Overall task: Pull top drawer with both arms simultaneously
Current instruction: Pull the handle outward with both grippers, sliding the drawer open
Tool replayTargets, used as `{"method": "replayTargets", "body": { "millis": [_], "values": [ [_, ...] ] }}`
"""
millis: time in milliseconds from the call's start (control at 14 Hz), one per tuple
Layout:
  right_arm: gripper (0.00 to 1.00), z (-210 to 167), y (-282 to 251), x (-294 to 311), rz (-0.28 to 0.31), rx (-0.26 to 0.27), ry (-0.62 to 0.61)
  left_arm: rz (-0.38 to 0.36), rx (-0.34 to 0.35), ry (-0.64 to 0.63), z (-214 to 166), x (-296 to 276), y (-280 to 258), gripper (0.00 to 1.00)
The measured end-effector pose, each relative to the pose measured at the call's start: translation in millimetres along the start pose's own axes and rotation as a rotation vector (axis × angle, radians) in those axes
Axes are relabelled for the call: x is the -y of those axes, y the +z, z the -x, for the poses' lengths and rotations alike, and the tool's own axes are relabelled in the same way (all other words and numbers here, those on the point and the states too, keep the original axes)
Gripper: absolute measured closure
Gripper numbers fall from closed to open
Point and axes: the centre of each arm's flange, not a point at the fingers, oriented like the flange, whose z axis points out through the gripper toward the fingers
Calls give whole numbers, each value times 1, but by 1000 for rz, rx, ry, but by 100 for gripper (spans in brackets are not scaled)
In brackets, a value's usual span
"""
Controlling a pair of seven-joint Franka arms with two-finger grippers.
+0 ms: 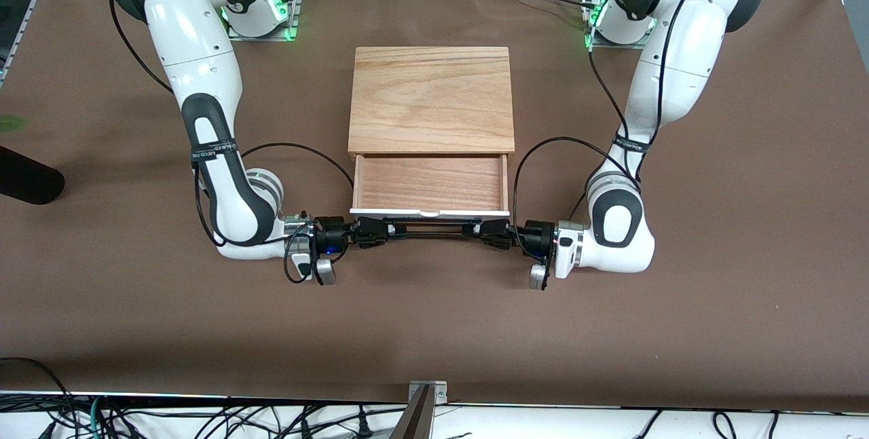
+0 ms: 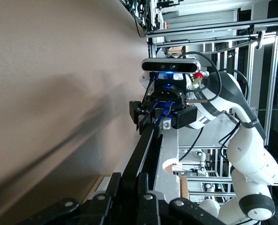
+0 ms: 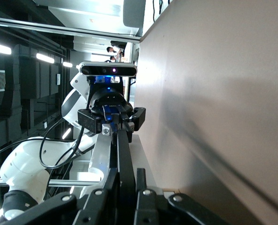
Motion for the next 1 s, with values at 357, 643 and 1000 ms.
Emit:
{"method": "replayTargets", "body": {
  "millis": [357, 643, 1000],
  "values": [
    [81, -6, 0, -7, 4, -21, -3, -9, 4, -24, -11, 4, -1, 82],
    [81, -8, 1, -7, 3, -22, -3, -7, 11, -32, -14, 5, -2, 82],
    [74, -10, 1, -6, -2, -22, 17, -38, -22, -59, -20, 4, -10, 71]
  ]
}}
